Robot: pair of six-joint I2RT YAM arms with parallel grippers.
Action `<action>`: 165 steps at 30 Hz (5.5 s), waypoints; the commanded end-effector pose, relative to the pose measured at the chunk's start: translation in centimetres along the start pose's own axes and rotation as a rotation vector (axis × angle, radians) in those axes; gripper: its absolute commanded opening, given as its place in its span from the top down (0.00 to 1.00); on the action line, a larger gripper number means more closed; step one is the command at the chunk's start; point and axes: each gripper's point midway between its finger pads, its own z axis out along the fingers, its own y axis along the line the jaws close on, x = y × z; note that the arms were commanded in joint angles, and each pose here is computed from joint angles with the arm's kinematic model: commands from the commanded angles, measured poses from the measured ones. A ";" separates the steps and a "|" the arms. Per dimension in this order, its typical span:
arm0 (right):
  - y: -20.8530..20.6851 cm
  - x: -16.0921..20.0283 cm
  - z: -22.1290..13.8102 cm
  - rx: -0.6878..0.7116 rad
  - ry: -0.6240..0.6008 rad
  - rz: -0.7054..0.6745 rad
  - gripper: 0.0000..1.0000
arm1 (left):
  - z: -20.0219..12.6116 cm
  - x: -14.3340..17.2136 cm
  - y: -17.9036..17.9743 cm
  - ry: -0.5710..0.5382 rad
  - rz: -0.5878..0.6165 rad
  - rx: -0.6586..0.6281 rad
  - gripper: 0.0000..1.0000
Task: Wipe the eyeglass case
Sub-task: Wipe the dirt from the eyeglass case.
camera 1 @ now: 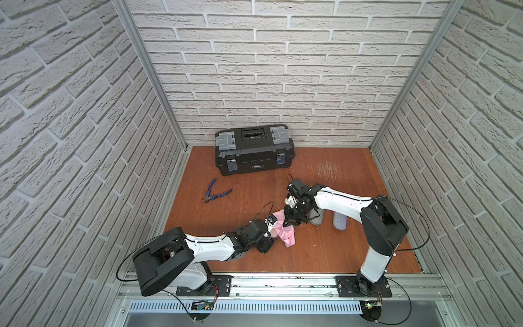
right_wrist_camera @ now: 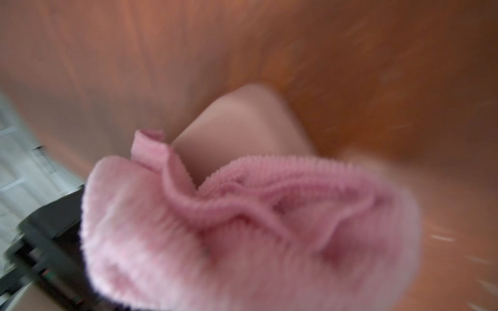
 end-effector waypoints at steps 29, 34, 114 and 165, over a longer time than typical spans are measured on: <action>6.3 0.3 -2.3 -0.239 -0.033 -0.052 0.97 | -0.8 -1.9 0.0 -0.101 0.006 -0.072 0.49; 3.7 1.0 1.2 -0.211 0.043 0.002 0.97 | -0.8 -2.0 0.0 -0.109 -0.009 -0.069 0.49; 5.5 0.7 -2.0 -0.200 -0.048 -0.077 0.97 | -0.1 -1.2 -0.2 -0.018 -0.168 0.078 0.39; 10.5 0.0 -1.4 -0.063 0.067 -0.400 0.97 | -0.7 -1.8 -2.5 0.127 0.597 -0.703 0.37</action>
